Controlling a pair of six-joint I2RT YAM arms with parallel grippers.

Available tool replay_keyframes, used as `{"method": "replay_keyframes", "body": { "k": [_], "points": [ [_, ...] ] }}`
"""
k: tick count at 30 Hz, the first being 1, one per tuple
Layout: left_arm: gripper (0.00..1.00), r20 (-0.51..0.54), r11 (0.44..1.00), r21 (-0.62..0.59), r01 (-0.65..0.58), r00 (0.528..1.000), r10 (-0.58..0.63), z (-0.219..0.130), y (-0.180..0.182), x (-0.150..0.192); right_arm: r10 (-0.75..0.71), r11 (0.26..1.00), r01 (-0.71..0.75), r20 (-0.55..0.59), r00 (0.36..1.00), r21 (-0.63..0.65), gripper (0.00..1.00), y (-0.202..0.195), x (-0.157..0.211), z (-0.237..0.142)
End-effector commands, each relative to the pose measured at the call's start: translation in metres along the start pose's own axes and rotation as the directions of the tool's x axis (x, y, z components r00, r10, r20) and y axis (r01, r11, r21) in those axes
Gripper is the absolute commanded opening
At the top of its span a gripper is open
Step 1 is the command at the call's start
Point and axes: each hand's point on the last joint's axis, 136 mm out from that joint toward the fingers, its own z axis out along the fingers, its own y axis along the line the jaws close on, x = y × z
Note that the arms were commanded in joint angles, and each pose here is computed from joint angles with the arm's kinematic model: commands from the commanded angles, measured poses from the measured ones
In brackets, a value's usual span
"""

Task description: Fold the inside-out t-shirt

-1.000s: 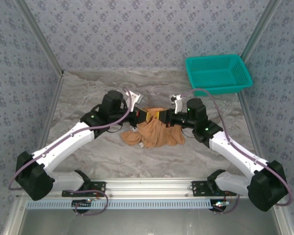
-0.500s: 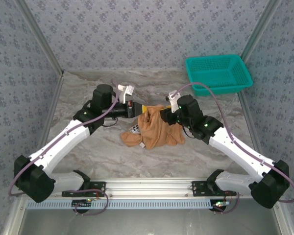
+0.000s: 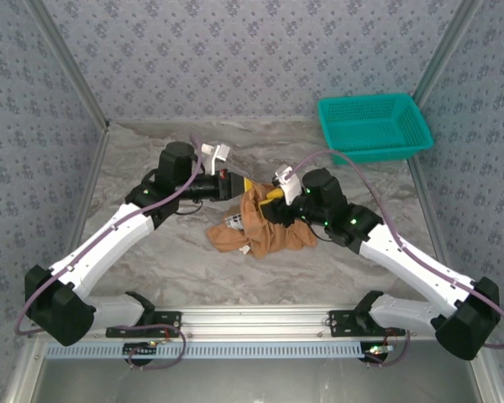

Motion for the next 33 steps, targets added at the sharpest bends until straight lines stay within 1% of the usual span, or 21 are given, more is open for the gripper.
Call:
{"method": "replay_keyframes", "body": {
  "k": [1,4,5,9,11,15,17,19,21,22,24,26,27,30,33],
  "points": [
    [0.00,0.011,0.999,0.039,-0.023,1.000,0.023,-0.007,-0.016,-0.005,-0.001,0.998,0.002,0.012,1.000,-0.066,0.41,0.009,-0.002,0.008],
    [0.00,0.011,0.998,0.047,-0.030,0.999,0.030,-0.007,-0.017,-0.005,0.006,0.997,-0.006,-0.007,1.000,-0.072,0.41,0.008,0.003,0.016],
    [0.00,0.011,0.998,0.049,-0.034,0.999,0.033,-0.007,-0.017,-0.004,0.014,0.998,-0.015,-0.004,1.000,-0.065,0.38,0.006,0.003,0.018],
    [0.00,0.020,0.999,0.025,-0.048,0.999,0.048,-0.008,-0.011,-0.005,0.036,0.999,-0.036,-0.002,0.999,-0.027,0.08,-0.005,0.000,0.017],
    [0.00,0.036,0.999,-0.007,-0.050,0.998,0.050,-0.010,-0.003,-0.008,0.048,0.998,-0.048,-0.007,0.999,-0.045,0.00,-0.006,0.003,0.010],
    [0.00,0.080,0.998,-0.051,-0.021,0.996,0.026,-0.013,0.018,-0.022,0.093,0.982,-0.088,0.018,0.996,-0.166,0.00,0.007,0.004,-0.011],
    [0.00,0.112,0.995,-0.097,-0.008,0.994,0.019,-0.013,0.031,-0.030,0.125,0.962,-0.104,0.069,0.990,-0.254,0.00,0.018,-0.005,-0.022],
    [0.00,0.141,0.982,-0.188,-0.004,0.989,0.031,-0.013,0.050,-0.039,0.178,0.927,-0.121,0.132,0.975,-0.355,0.00,0.029,-0.019,-0.031],
    [0.00,0.147,0.967,-0.254,0.001,0.988,0.038,-0.009,0.064,-0.045,0.231,0.895,-0.131,0.193,0.954,-0.426,0.00,0.032,-0.033,-0.038],
    [0.01,0.139,0.963,-0.268,-0.001,0.989,0.040,-0.006,0.068,-0.047,0.254,0.881,-0.133,0.217,0.943,-0.453,0.00,0.032,-0.040,-0.041],
    [0.10,0.122,0.958,-0.286,-0.011,0.991,0.047,-0.003,0.072,-0.050,0.298,0.866,-0.156,0.240,0.924,-0.474,0.00,0.028,-0.044,-0.040],
    [0.22,0.112,0.957,-0.288,-0.029,0.992,0.064,-0.004,0.070,-0.050,0.322,0.858,-0.174,0.243,0.915,-0.483,0.00,0.024,-0.046,-0.036],
    [0.29,0.117,0.956,-0.290,-0.036,0.991,0.072,-0.007,0.068,-0.049,0.331,0.856,-0.179,0.248,0.910,-0.485,0.00,0.022,-0.047,-0.034],
    [0.46,0.147,0.953,-0.297,-0.052,0.984,0.100,-0.020,0.064,-0.044,0.350,0.853,-0.198,0.248,0.903,-0.482,0.00,0.018,-0.046,-0.028],
    [0.56,0.155,0.961,-0.266,-0.073,0.981,0.118,-0.030,0.054,-0.030,0.364,0.860,-0.222,0.247,0.898,-0.459,0.00,0.011,-0.043,-0.023]
  ]
}}
